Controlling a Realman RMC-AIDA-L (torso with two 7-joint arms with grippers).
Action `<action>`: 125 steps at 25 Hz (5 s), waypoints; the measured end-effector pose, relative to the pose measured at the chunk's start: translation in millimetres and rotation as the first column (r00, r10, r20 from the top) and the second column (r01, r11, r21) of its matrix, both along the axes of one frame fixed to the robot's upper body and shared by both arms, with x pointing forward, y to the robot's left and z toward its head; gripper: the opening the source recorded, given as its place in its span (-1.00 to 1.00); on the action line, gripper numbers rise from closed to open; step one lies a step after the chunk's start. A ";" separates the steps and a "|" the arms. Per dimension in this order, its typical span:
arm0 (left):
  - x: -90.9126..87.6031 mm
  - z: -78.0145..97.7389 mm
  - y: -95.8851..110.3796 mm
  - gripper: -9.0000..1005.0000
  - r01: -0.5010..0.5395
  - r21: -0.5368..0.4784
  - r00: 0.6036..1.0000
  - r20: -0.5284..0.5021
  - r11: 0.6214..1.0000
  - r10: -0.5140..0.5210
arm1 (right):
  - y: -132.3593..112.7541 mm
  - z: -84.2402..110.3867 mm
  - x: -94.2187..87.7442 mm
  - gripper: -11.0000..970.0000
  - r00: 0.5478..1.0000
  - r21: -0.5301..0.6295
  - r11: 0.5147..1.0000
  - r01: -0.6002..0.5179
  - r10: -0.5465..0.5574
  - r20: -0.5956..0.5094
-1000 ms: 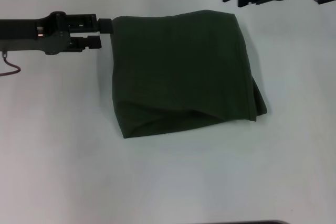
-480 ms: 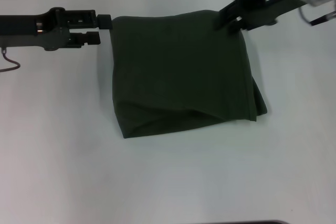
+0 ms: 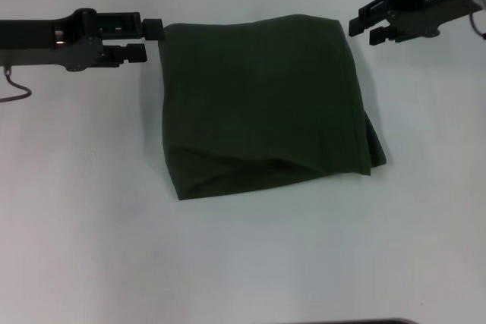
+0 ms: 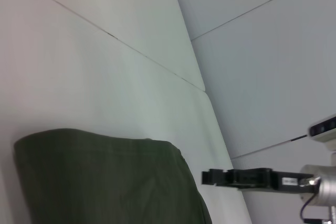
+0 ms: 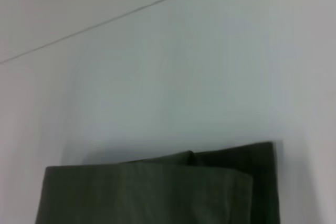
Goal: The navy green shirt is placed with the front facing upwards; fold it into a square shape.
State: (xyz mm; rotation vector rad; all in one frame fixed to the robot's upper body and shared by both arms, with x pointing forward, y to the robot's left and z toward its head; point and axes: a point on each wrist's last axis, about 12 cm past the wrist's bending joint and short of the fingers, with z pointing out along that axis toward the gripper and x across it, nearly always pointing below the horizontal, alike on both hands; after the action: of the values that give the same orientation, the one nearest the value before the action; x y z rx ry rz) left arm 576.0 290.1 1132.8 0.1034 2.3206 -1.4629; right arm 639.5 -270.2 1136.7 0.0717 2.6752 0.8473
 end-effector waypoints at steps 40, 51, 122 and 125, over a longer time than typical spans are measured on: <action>-0.4 -0.4 0.4 0.46 0.001 0.001 1.000 0.003 1.000 -0.001 | 13.6 -29.3 2.6 -0.35 0.988 0.078 0.986 0.148 -0.150 0.027; 0.4 -1.1 1.9 0.46 -0.011 0.008 1.000 0.008 1.000 0.011 | 13.4 -27.6 1.4 -0.86 0.990 0.088 0.987 0.135 -0.137 0.017; 0.5 -3.1 1.0 0.46 -0.006 0.003 1.000 0.003 1.000 0.006 | 14.8 -33.7 6.1 -0.92 0.974 0.153 0.969 0.192 -0.207 0.089; 1.1 -2.5 0.5 0.46 -0.004 0.003 1.000 0.004 1.000 0.004 | 13.3 -34.3 6.9 -0.92 0.972 0.148 0.968 0.201 -0.216 0.097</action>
State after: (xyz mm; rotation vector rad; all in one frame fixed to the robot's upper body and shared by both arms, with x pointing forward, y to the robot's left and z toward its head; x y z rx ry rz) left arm 577.1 290.6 1130.3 0.1024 2.3181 -1.4558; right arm 646.3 -256.9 1102.4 0.3228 2.4490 0.9358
